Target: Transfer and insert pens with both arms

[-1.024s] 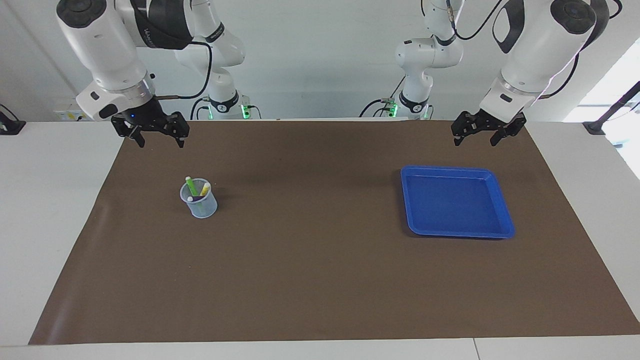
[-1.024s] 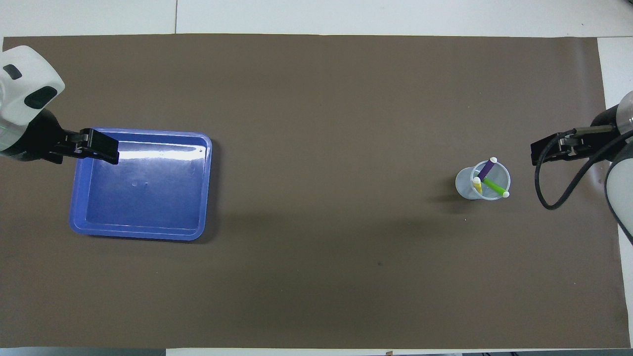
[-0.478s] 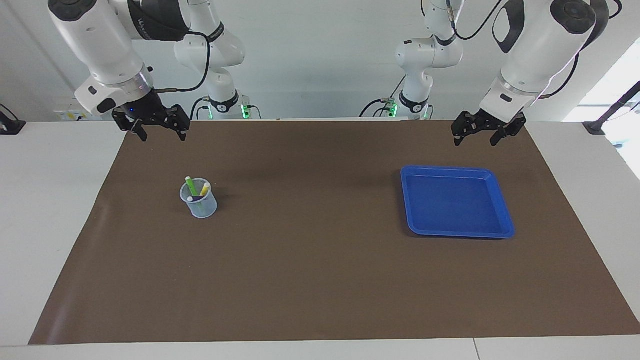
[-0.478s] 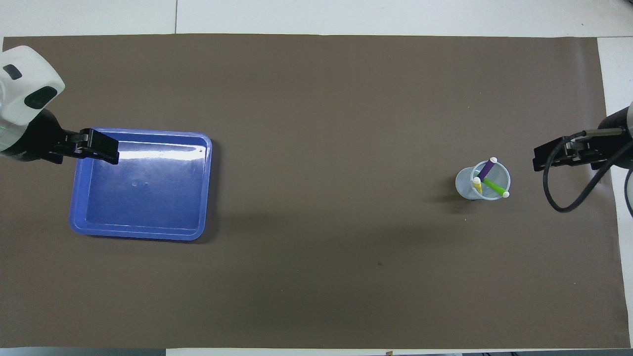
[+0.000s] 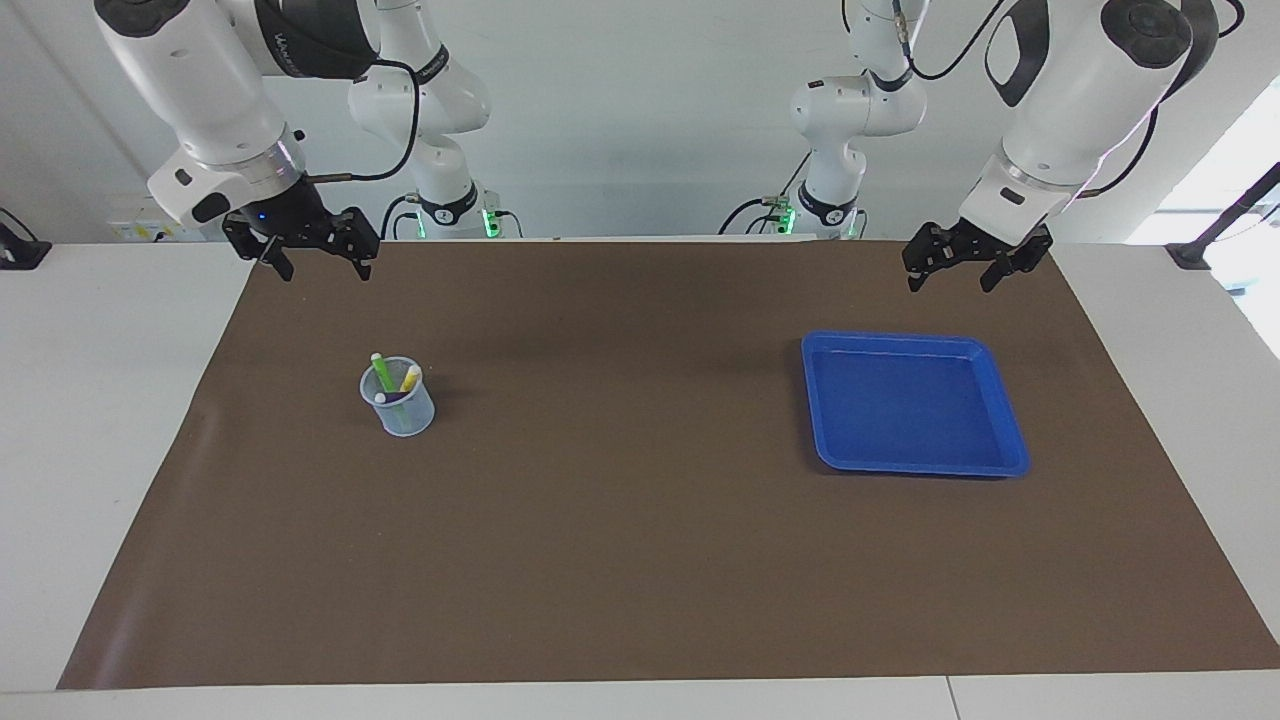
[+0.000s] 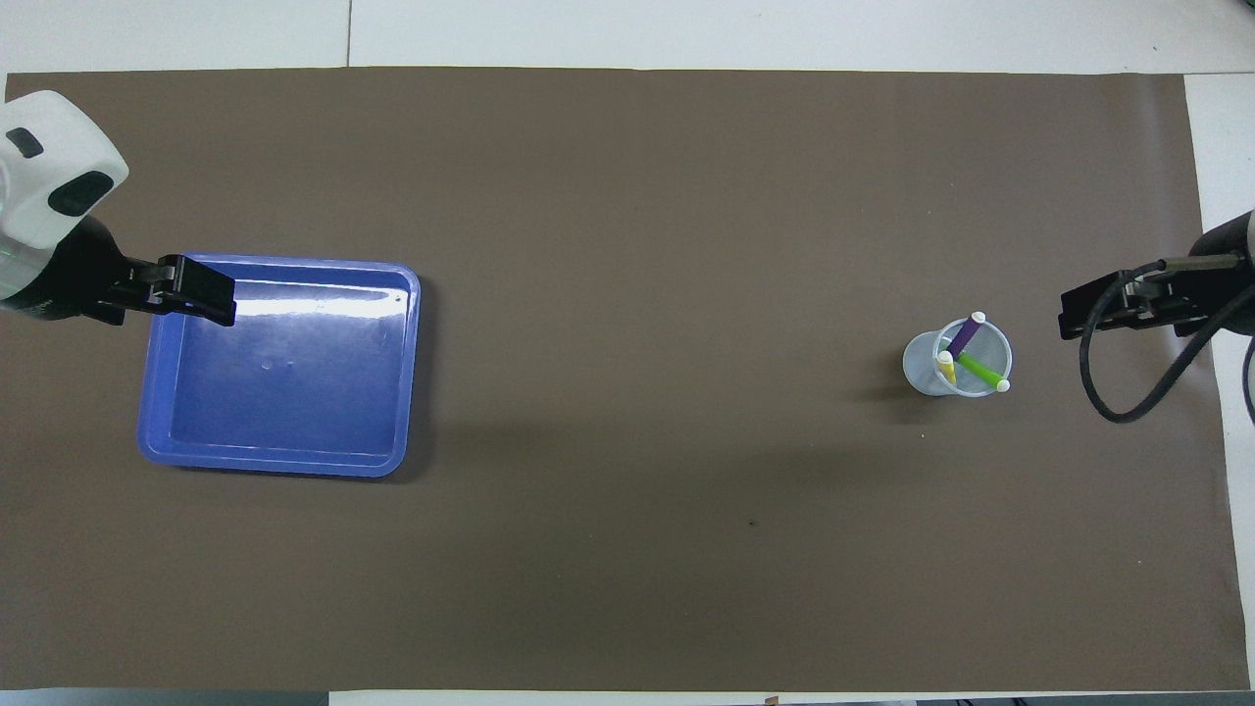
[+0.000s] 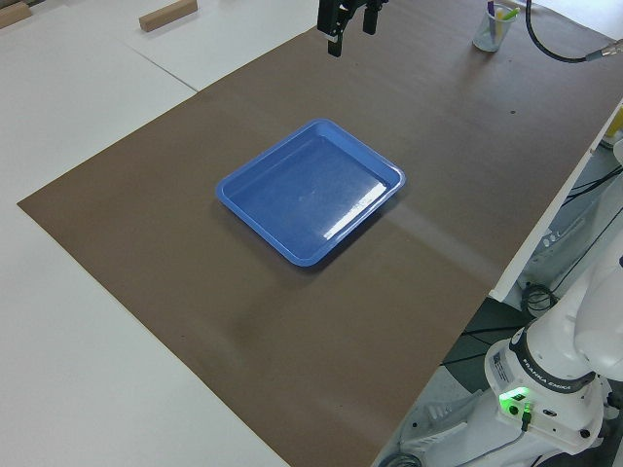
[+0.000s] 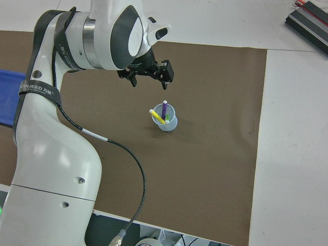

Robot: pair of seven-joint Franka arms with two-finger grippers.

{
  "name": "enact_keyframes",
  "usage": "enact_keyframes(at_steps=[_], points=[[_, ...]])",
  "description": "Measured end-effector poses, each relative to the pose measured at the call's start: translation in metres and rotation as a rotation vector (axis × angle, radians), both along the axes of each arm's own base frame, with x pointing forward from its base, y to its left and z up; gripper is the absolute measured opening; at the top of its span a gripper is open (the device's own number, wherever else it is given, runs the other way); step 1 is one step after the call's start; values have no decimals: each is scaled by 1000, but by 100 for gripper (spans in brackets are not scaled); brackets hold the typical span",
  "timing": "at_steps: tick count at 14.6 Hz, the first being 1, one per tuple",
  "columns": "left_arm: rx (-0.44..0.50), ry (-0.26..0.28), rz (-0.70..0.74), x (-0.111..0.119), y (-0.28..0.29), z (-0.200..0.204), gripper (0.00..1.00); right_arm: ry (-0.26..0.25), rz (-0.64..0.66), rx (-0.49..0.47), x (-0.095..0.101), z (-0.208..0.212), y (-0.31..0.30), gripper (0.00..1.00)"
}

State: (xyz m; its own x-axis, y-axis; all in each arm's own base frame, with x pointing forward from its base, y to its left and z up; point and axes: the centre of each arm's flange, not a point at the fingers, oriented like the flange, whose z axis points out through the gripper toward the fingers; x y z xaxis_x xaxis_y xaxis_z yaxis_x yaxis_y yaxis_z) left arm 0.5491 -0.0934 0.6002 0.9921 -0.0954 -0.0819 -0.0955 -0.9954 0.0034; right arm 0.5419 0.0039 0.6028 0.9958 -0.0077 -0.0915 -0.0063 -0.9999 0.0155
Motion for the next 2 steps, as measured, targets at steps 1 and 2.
enact_keyframes(at_steps=[1,2], points=[[0,0,0,0,0,0,100,-2,0,0,0,1,0,100],[0,0,0,0,0,0,100,-3,-1,0,0,1,-1,100]])
